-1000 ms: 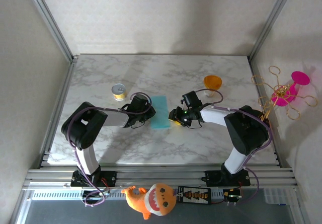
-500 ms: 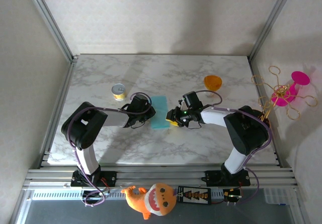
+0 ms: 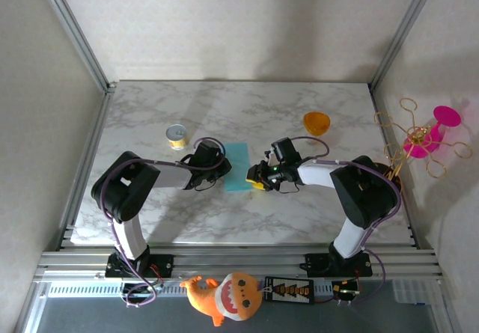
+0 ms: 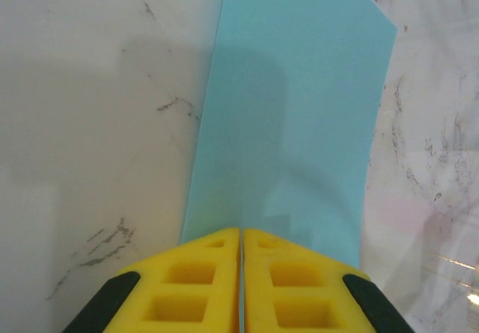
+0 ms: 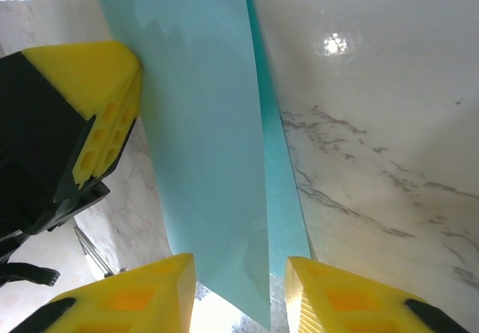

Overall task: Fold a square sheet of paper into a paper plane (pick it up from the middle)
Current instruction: Fold the triangle a second time at the center of the table.

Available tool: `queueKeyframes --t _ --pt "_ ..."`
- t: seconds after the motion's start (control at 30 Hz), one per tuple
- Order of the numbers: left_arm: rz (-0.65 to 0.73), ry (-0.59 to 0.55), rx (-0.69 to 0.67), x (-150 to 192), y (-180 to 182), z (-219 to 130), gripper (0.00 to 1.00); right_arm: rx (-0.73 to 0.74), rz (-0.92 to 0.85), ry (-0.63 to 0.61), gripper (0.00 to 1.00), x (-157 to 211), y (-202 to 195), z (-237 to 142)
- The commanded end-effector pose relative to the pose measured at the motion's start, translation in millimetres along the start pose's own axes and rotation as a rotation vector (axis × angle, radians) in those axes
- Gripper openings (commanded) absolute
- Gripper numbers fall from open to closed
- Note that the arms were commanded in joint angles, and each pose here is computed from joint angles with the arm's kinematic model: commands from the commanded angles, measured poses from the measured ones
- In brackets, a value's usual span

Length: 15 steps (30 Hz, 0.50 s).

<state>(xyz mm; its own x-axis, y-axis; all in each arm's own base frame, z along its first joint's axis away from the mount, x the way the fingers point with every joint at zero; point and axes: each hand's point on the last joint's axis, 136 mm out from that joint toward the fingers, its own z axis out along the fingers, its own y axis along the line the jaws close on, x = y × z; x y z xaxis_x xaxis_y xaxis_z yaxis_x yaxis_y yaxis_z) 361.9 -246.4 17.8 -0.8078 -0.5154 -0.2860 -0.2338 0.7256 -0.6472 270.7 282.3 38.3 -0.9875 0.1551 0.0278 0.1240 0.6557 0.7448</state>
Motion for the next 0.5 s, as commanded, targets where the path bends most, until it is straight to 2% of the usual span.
queueKeyframes --t 0.0,0.23,0.47 --pt "-0.014 0.010 -0.093 5.5 27.8 1.5 0.10 -0.041 -0.006 0.011 0.36 3.1 6.7 4.5" --pt "-0.013 -0.007 -0.045 -2.3 9.7 -5.4 0.10 -0.061 0.025 -0.026 0.27 -8.9 12.0 9.1" --pt "0.017 -0.016 0.025 -11.0 -16.4 -12.4 0.11 0.001 0.040 -0.039 0.11 -4.6 -1.1 4.0"
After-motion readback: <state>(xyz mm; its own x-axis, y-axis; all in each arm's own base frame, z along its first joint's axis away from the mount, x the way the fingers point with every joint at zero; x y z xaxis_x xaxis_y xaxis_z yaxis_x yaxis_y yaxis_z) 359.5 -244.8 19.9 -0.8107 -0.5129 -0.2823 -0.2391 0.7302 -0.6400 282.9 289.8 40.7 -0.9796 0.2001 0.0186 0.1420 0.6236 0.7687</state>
